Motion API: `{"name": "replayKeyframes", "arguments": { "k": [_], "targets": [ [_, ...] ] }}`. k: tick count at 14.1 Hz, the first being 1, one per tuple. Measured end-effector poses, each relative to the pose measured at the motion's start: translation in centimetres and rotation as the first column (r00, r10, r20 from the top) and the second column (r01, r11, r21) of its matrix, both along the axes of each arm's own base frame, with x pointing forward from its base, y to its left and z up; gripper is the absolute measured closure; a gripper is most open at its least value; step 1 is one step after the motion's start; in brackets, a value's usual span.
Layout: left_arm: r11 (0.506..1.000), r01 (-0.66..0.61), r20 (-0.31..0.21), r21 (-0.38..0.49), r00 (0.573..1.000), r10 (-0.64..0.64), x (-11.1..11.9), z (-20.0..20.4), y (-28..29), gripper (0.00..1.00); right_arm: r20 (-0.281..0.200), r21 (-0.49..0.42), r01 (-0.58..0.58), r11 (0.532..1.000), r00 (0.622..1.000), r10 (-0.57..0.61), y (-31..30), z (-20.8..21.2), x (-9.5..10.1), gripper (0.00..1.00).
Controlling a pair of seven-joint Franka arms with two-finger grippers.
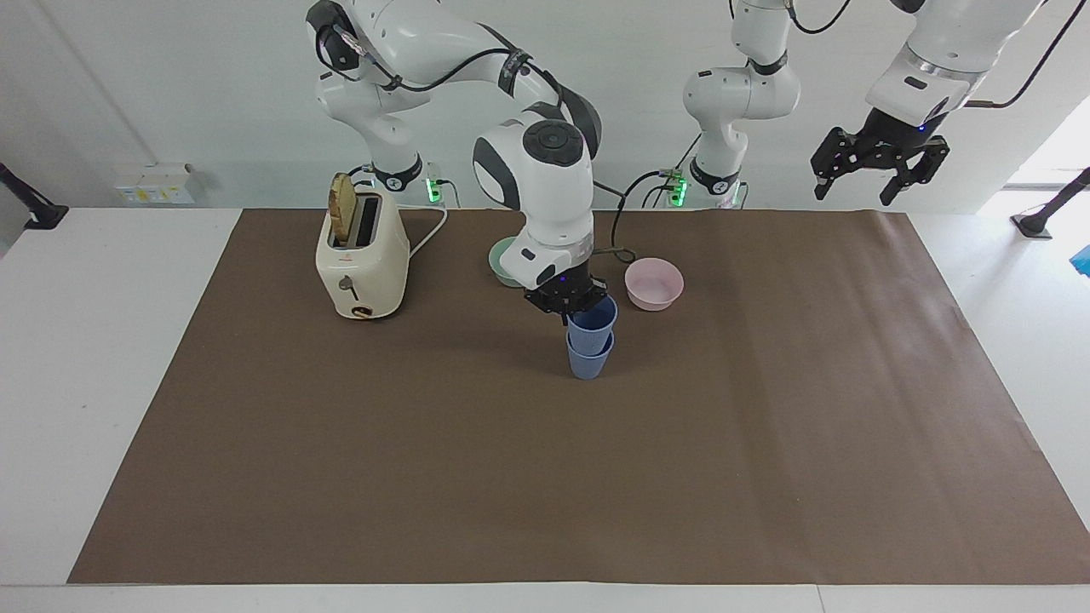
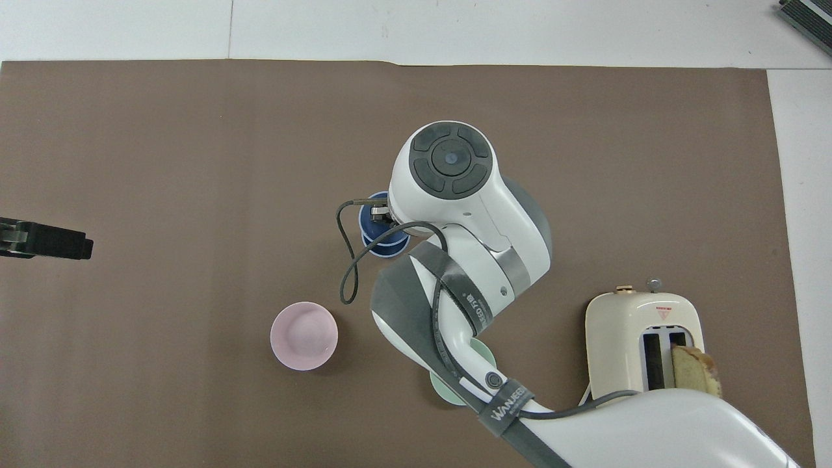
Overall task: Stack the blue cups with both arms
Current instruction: 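Lower the held blue cup into the first cup with the right gripper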
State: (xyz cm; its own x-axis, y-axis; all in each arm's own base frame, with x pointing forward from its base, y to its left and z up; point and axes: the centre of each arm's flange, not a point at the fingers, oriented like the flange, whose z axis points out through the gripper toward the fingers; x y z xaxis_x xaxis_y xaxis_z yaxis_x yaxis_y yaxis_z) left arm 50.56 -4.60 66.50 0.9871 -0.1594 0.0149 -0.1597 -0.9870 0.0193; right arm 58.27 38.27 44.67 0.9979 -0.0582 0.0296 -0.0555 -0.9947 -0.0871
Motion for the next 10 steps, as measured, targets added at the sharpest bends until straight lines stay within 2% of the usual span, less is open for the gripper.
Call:
{"name": "replayKeyframes", "arguments": {
  "k": [5,6,10],
  "targets": [
    [1.0,0.0,-0.002,0.0,1.0,0.0,0.0,-0.09,0.0,0.0,-0.003,-0.001,-0.008,1.0,1.0,0.008,0.52,-0.66,-0.12,0.96],
    [1.0,0.0,-0.002,0.0,1.0,0.0,0.0,-0.1,0.0,0.0,0.002,0.002,-0.008,1.0,1.0,0.008,0.56,-0.6,-0.07,0.9],
    [1.0,0.0,-0.004,0.0,1.0,0.0,-0.01,-0.13,-0.01,0.0,0.015,0.01,-0.004,1.0,1.0,0.003,0.46,-0.44,0.19,0.46]
  ]
}}
